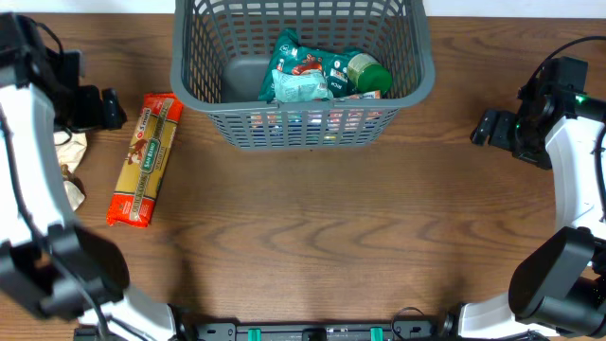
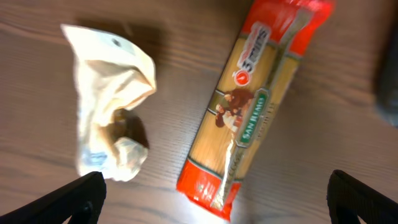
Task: Pack container
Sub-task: 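Move the left gripper back toward the white pouch, then grasp the San Remo spaghetti pack with the left gripper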
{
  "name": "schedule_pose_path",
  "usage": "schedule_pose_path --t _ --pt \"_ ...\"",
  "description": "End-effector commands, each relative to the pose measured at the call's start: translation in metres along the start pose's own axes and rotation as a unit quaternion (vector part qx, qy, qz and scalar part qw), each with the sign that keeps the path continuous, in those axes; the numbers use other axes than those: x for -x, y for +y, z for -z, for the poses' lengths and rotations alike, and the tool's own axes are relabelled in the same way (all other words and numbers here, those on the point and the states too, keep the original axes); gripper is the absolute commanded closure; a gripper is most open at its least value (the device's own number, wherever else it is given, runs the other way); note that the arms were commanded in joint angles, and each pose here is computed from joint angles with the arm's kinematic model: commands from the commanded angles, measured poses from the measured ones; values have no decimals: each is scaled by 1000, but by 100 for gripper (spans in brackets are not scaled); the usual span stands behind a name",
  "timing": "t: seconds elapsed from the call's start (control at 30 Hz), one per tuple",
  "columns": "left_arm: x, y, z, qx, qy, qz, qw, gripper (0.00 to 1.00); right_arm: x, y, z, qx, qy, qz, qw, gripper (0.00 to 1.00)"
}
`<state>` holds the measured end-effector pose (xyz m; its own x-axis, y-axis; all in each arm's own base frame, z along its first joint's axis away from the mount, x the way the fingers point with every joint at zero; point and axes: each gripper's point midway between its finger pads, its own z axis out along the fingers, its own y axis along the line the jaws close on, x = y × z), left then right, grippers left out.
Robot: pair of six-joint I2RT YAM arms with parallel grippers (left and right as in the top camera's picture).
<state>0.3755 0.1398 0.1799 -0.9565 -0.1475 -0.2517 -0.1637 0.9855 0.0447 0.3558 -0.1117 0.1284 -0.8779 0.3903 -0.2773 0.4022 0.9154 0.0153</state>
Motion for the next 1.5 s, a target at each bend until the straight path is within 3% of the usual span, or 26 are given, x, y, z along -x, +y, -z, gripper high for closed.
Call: schedule_pose_path --t 0.0,0.43,1.2,1.47 --pt "-8 -10 -44 -28 56 -15 998 1 -1 1 -1 0 2 8 1000 1" --pt "-19 -44 -134 -25 149 -77 985 1 -1 1 -1 0 2 8 1000 1" --pt "-20 -37 -171 -7 160 -93 983 1 -1 1 -1 0 1 12 1000 1" --pt "-37 -39 -187 -12 173 -99 980 1 -1 1 -1 0 2 12 1000 1"
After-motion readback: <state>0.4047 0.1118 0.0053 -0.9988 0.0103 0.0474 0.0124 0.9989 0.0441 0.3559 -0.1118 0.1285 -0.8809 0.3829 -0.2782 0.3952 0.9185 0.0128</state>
